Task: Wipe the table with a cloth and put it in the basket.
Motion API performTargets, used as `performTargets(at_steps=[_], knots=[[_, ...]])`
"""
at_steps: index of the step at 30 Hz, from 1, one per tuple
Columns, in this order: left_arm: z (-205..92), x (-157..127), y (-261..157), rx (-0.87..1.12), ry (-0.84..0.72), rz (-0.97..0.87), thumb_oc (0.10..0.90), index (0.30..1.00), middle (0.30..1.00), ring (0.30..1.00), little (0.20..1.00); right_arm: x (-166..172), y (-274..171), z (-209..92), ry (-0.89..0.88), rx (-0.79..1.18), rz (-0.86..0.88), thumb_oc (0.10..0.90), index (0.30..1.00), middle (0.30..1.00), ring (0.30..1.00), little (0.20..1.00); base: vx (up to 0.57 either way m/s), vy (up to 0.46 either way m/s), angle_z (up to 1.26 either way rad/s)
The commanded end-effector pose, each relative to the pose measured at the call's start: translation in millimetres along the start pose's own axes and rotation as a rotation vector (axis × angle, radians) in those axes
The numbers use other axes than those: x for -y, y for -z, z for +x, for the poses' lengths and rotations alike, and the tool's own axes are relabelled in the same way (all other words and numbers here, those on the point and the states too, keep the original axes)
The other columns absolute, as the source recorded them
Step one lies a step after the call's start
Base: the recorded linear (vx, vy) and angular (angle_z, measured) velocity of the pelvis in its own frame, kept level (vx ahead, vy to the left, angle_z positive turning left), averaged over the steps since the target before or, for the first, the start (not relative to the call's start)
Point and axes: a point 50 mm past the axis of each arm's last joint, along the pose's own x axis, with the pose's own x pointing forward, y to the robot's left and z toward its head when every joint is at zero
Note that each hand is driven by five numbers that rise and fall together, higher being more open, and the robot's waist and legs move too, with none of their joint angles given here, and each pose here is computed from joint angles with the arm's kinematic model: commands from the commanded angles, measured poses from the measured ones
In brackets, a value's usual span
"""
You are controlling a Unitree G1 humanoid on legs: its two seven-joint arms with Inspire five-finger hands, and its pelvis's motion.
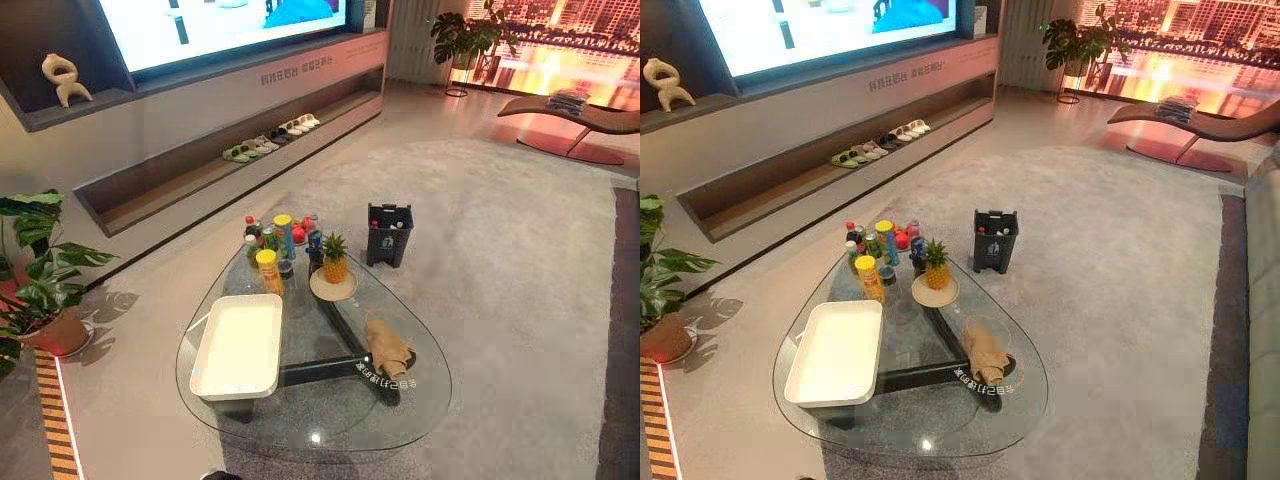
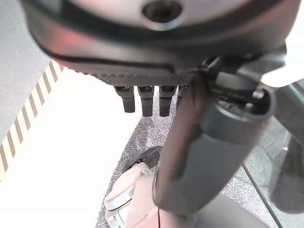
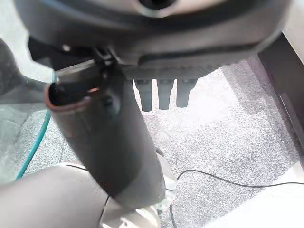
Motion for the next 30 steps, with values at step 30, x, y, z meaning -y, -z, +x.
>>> performTargets(at_steps=[30], knots=[[1.0, -6.7, -24.5, 0.037, -0.003, 0.0, 0.8, 0.9, 0.9, 0.9, 0.9, 16.4, -21.4, -3.0, 0.034, 0.007, -0.069, 0.8, 0.9, 0.9, 0.9, 0.9, 0.0, -0.002, -0.02]])
